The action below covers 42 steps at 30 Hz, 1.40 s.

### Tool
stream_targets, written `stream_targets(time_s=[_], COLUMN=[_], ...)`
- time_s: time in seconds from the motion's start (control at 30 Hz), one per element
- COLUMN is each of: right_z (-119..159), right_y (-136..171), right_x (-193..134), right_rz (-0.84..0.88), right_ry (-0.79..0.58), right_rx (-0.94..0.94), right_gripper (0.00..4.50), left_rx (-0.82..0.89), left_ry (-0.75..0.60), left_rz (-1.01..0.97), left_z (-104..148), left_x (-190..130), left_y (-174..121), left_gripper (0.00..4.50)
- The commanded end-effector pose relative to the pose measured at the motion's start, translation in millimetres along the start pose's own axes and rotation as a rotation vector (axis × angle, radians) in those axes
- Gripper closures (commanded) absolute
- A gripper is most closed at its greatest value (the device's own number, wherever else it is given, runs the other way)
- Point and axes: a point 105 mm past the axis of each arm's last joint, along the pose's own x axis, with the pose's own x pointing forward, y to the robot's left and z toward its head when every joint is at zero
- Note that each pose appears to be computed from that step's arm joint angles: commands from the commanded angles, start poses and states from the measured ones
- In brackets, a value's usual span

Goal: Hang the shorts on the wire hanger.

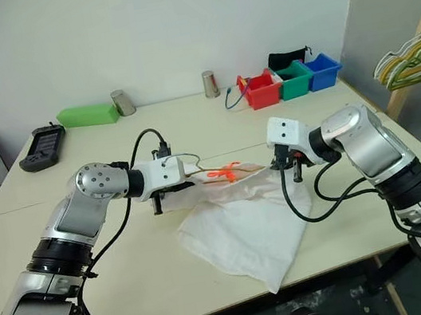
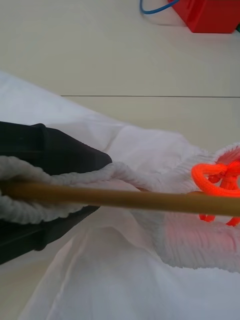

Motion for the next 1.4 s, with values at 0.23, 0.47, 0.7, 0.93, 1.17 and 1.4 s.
stream_targets(time_s=[0.23,0.47,0.7,0.93,1.17,1.4], right_z=[60,76,79,72,73,72], right_y=[-1,7,9,9,9,8], right_x=[-17,-3,16,28,29,26], right_rz=[-0.022,0.005,0.012,0.011,0.022,0.023], right_ry=[-0.116,-0.152,-0.153,-0.116,-0.115,-0.105], right_rx=[-0.098,-0.12,-0.14,-0.157,-0.178,-0.174], right_gripper=[4.46,4.46,4.46,4.46,3.59,1.93], left_rx=[0.039,0.052,0.049,0.045,0.041,0.043], left_ry=[0.02,0.005,0.001,0.0,0.005,-0.005], left_rz=[0.041,0.04,0.055,0.069,0.08,0.082], left_z=[1,8,9,8,6,8], left_x=[-7,-1,1,-1,-3,1], left_y=[12,15,18,19,19,19], left_gripper=[4.5,4.5,4.5,4.5,4.5,4.5])
